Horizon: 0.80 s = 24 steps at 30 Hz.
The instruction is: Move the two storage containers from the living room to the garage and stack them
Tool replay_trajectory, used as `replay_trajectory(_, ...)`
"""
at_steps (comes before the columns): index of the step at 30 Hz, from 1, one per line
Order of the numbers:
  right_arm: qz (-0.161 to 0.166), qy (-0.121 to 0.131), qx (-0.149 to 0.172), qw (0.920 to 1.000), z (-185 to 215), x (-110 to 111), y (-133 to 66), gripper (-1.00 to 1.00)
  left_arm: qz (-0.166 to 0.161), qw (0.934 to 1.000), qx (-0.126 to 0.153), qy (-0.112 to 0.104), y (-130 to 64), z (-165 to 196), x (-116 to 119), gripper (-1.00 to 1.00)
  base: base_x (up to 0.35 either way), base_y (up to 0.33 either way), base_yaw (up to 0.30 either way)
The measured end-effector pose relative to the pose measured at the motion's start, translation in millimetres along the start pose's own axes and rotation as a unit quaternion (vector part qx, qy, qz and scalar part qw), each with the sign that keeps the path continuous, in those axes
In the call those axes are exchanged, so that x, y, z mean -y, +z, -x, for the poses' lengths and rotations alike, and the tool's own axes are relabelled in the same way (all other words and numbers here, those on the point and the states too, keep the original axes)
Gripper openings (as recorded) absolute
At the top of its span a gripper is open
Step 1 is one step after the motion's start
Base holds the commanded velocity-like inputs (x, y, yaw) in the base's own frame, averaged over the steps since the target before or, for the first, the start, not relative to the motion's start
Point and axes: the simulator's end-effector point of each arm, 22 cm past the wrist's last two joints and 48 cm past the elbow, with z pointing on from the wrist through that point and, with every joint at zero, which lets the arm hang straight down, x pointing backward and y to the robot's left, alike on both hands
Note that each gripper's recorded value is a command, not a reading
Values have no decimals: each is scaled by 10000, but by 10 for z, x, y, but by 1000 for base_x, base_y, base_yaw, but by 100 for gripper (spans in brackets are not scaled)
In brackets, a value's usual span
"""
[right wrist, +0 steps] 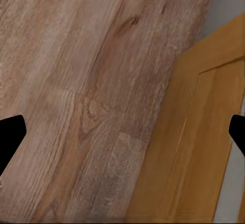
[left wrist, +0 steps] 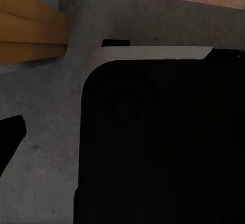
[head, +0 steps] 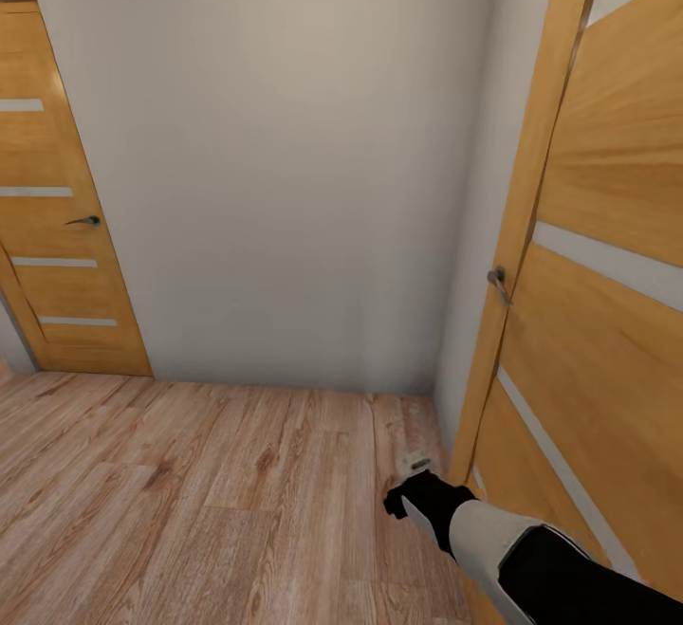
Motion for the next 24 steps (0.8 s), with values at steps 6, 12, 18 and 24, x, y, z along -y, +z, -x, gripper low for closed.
replay_trajectory(6, 237, -12, -312, 9992, -915, -394, 130, 100, -1, 10000, 1, 0, 0, 0, 0, 100, 0, 0, 0)
replay_trajectory(12, 359, -135, -389, 9985, -1387, -608, 146, 100, 2, 10000, 1, 0, 0, 0, -1, 100, 0, 0, 0)
replay_trajectory(18, 465, -136, -557, 9973, -1964, -771, 127, 100, -3, 10000, 2, 6, 0, 1, -1, 100, 0, 0, 0)
replay_trajectory(24, 490, -117, -743, 9960, -2557, -807, 81, 100, -5, 10000, 2, 4, 0, 1, 2, 100, 0, 0, 0)
